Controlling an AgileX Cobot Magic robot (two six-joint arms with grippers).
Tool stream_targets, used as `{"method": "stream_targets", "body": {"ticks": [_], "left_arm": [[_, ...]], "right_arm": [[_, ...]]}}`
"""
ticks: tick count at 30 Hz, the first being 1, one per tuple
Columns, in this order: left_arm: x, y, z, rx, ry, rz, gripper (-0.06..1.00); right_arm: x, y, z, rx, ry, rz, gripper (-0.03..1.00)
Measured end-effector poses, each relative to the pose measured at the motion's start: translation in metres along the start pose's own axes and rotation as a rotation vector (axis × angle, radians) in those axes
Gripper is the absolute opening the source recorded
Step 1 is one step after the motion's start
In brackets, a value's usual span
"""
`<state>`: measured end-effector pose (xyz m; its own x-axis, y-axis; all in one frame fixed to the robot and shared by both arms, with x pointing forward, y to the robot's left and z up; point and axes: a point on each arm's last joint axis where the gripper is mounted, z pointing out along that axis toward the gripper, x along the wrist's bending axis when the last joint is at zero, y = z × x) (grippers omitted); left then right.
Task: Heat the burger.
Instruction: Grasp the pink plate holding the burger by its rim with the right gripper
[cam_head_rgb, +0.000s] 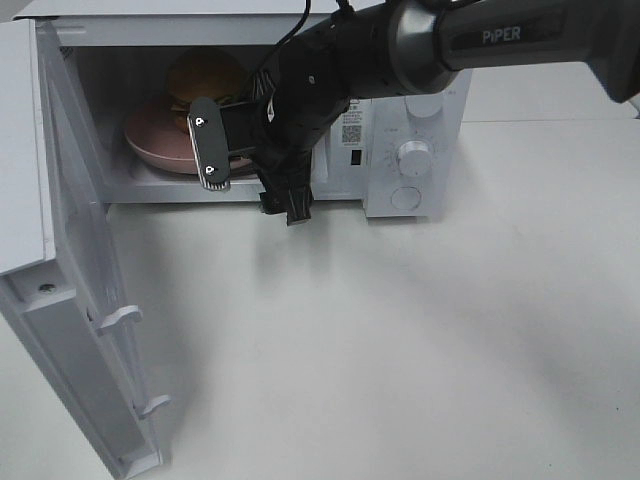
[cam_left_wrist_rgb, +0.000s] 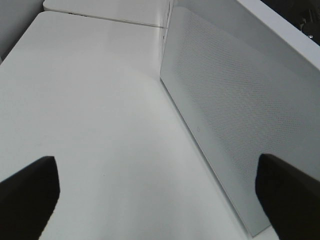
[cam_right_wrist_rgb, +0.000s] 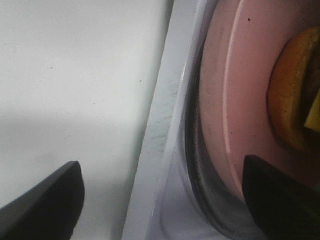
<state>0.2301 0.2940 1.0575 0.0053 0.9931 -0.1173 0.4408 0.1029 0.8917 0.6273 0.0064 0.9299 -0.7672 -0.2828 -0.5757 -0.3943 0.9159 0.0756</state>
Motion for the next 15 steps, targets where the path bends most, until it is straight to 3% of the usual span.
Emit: {"method": "stream_targets", "body": {"ticks": [15], "left_arm": [[0.000,0.000,0.000,0.000,0.000,0.000,0.99]], "right_arm": [[-0.018,0.007,0.026,0.001,-0.032,0.067,0.81]]}}
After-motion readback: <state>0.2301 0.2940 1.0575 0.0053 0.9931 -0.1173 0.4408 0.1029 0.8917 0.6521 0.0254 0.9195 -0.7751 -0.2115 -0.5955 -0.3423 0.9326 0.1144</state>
